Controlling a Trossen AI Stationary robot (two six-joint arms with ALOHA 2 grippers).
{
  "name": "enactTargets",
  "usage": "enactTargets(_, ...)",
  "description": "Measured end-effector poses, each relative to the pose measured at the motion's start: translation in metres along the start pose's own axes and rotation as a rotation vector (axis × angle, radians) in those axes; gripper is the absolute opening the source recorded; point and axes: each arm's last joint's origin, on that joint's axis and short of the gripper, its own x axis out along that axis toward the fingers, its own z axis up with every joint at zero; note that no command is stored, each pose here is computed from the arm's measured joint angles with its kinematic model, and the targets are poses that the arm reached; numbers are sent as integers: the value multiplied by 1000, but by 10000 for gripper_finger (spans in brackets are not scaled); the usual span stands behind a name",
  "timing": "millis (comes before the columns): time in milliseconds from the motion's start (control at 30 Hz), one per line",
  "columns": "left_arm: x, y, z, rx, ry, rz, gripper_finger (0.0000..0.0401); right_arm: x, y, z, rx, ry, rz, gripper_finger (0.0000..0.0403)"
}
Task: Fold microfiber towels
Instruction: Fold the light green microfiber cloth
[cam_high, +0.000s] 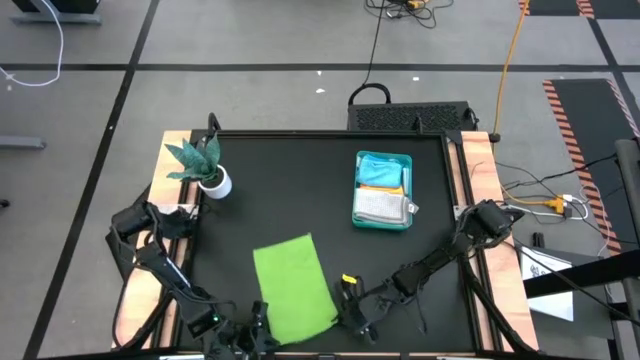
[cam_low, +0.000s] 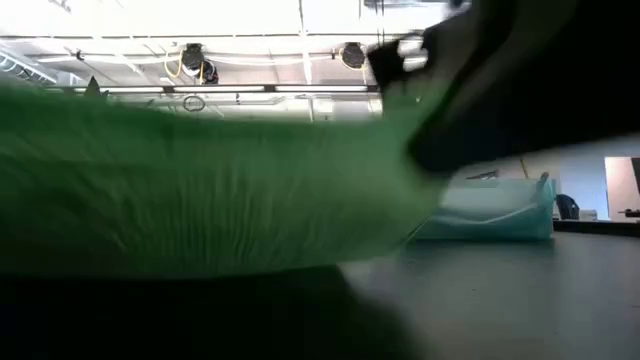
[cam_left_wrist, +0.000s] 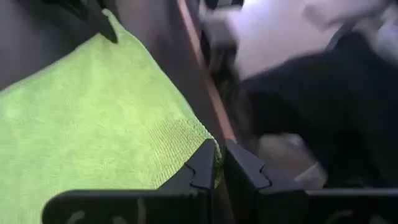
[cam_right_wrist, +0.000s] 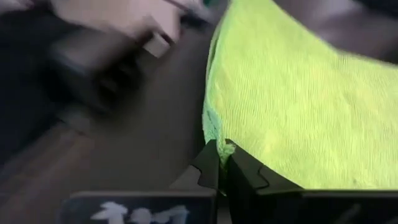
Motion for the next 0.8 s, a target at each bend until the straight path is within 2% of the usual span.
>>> enactTargets(133, -3, -8, 8, -31, -83, -55, 30, -13, 10, 18, 25, -88, 86, 2)
enactTargets(300, -10, -11, 13, -58, -131, -40, 30, -29, 10, 36, 33, -148, 77, 1)
enactTargets(433, -17, -6, 17, -53, -139, 27, 30, -33, -3, 40, 74, -144, -30, 1)
enactTargets(533, -23, 0, 17, -43, -123, 101, 30, -31, -18, 36, 124, -120, -68, 1)
enactTargets(800, -21, 27, 6, -104, 23, 278, 30, -28, -55, 28, 221, -69, -154, 0)
